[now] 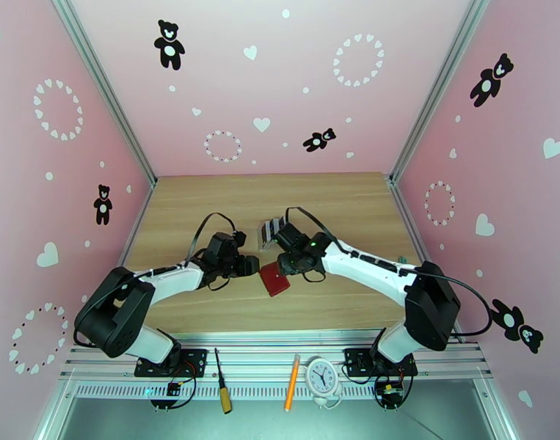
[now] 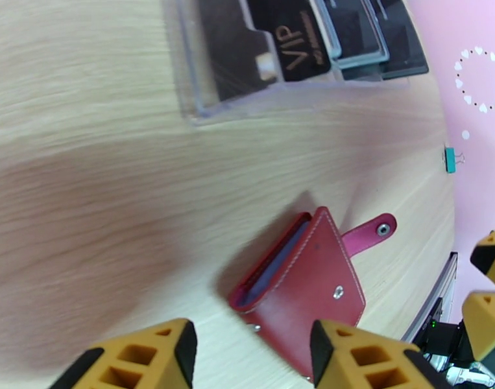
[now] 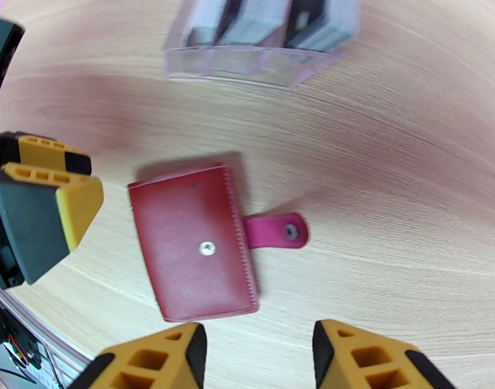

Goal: Put the credit cards into the card holder

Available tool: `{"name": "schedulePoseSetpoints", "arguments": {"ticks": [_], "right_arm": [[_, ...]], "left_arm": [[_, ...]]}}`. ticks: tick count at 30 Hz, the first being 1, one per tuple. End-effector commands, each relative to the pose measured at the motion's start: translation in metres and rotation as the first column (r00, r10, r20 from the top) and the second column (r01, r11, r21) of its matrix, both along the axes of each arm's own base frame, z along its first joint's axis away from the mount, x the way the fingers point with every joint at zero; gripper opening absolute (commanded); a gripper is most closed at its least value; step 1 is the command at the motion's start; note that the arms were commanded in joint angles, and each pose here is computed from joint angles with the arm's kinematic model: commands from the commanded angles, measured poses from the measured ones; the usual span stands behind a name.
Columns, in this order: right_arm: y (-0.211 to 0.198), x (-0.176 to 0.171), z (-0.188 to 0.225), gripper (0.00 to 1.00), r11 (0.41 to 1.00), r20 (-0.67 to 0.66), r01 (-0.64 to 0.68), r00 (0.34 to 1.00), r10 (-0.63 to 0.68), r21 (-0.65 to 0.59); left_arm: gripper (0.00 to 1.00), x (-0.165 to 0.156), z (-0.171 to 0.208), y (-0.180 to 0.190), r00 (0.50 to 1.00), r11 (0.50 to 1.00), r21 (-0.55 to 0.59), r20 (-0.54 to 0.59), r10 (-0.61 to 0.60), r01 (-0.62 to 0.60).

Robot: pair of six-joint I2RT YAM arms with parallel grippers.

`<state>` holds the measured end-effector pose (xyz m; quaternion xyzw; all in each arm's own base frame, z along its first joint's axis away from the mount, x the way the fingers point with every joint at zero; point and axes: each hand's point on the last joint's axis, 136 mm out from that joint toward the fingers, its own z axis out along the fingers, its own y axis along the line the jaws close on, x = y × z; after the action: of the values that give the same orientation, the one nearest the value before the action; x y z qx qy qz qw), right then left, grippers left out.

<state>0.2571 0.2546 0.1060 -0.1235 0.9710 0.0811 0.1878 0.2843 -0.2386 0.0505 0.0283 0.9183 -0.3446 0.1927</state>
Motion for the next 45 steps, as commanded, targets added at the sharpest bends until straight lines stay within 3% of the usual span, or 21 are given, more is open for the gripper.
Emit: {"name": "schedulePoseSetpoints", "arguments": {"ticks": [1,13,27,34,45], "right_arm": [[-0.003,0.000,0.003,0.49,0.997,-0.007,0.008,1.000,-0.007,0.072],[-0.008,0.009,-0.018,0.48,0.980,-0.081,0.043,0.996,-0.027,0.195],[-0.012,0.017,-0.044,0.44,0.974,-0.138,0.075,0.989,-0.046,0.213],[-0.017,0.013,-0.052,0.32,0.973,-0.154,0.105,0.985,-0.073,0.207],[-0.029,0.004,-0.046,0.32,0.966,-0.141,0.146,0.983,-0.118,0.212]], "left_arm": [[0.53,-0.003,0.002,-0.015,0.998,0.998,-0.010,0.001,-0.069,0.069],[0.53,-0.010,-0.012,-0.029,0.990,0.991,0.028,-0.042,-0.132,0.133],[0.53,-0.009,-0.029,-0.039,0.983,0.985,0.063,-0.094,-0.157,0.163],[0.53,-0.002,-0.021,-0.053,0.981,0.982,0.051,-0.072,-0.180,0.184],[0.52,-0.001,-0.010,-0.042,0.988,0.985,0.083,-0.020,-0.151,0.152]]}}
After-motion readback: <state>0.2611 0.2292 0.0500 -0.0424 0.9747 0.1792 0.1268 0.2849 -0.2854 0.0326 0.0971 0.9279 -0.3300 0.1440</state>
